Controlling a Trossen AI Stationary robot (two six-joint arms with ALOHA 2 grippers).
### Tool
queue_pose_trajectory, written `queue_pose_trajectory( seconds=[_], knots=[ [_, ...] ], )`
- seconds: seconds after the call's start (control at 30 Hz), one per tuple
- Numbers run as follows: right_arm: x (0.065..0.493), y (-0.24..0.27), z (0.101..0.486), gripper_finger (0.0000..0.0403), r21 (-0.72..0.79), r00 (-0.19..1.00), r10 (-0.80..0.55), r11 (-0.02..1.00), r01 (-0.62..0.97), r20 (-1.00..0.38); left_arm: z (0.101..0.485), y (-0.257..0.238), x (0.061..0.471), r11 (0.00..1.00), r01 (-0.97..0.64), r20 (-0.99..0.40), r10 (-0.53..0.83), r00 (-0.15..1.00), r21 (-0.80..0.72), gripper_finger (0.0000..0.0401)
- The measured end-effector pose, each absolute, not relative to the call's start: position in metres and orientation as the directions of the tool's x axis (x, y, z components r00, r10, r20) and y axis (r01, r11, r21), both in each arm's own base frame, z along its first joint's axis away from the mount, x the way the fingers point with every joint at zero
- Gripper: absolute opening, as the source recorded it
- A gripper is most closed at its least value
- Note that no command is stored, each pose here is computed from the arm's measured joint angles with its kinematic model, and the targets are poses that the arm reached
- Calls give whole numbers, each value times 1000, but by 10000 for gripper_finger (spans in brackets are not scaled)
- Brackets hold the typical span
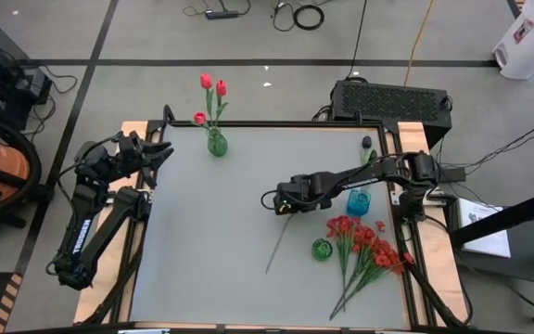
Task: Sort flowers into vase by color
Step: Put the bottom left black flower into the blue vase
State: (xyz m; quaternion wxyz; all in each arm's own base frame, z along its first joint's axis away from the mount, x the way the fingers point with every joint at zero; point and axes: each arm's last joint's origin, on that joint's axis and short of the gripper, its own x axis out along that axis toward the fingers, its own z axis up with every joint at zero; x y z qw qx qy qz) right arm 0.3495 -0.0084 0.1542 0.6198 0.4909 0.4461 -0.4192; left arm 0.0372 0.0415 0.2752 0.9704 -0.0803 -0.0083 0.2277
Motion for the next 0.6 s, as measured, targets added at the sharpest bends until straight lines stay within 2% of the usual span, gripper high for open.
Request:
queue_pose_trajectory(
  seconds=[0.17, 0.6],
  knots=[
    [353, -9, 156, 109, 271, 289, -83, 175, 946, -954, 275, 41, 37, 884, -440, -20, 443, 896, -159, 118],
    [359, -9, 144, 109, 276, 292, -70, 179, 944, -954, 275, 41, 37, 883, -441, -21, 443, 896, -161, 118]
  ],
)
